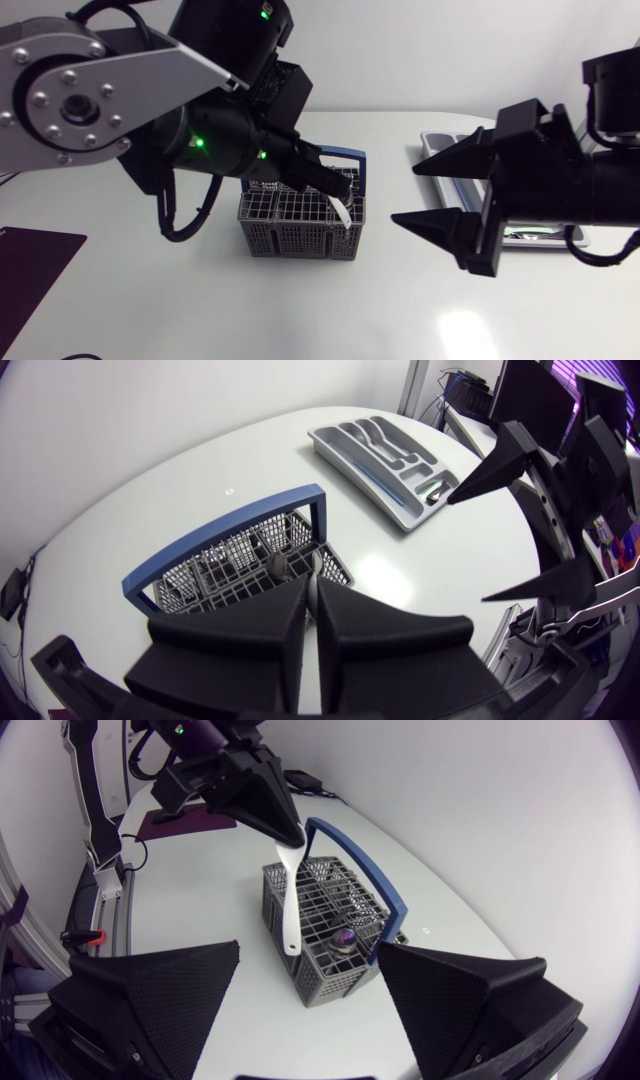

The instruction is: Transfer all utensils from the basket to the drawer tray.

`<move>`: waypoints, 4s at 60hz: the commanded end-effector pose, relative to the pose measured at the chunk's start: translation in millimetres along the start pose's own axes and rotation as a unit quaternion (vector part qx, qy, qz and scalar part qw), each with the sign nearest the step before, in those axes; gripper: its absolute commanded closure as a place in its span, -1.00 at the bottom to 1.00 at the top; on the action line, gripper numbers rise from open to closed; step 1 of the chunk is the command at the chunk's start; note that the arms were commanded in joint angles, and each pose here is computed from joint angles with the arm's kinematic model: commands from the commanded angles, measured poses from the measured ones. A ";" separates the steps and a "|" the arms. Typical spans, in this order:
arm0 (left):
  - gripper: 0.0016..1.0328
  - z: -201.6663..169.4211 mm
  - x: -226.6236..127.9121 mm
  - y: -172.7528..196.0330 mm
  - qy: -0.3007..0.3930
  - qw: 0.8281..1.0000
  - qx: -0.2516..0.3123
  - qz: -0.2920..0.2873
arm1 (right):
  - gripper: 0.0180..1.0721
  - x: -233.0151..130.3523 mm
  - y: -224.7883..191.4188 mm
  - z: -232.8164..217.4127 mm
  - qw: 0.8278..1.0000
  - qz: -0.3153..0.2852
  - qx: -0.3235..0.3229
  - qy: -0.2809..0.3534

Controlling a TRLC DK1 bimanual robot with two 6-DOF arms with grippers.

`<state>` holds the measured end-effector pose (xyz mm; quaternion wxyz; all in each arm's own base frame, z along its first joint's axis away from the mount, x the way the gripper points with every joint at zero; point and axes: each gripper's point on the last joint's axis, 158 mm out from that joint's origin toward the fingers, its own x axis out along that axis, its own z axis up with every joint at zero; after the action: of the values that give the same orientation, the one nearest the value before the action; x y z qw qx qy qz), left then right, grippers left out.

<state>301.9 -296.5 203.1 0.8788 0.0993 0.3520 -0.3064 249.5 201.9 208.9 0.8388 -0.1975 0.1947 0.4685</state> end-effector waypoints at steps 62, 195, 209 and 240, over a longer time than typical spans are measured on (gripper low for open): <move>0.93 -3.2 0.9 -17.2 0.038 0.993 -0.068 -0.086 | 0.72 87.6 29.2 10.1 0.998 0.055 0.020 0.021; -0.33 -15.9 71.1 5.5 0.018 1.000 -0.010 -0.017 | 0.89 -84.0 -222.7 -330.0 0.937 0.049 -0.151 0.311; -0.33 -18.7 76.1 3.1 0.019 1.000 -0.007 -0.017 | 0.69 -72.9 -216.7 -349.3 0.906 0.066 -0.206 0.364; -0.32 -29.4 99.4 -4.9 0.024 0.999 0.010 -0.019 | -0.38 -76.9 -203.0 -311.7 0.914 0.008 -0.205 0.349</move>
<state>341.7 -335.7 134.6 0.8699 0.0891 0.3616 -0.3233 356.2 -124.9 7.0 0.6444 -0.5272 0.3812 0.4019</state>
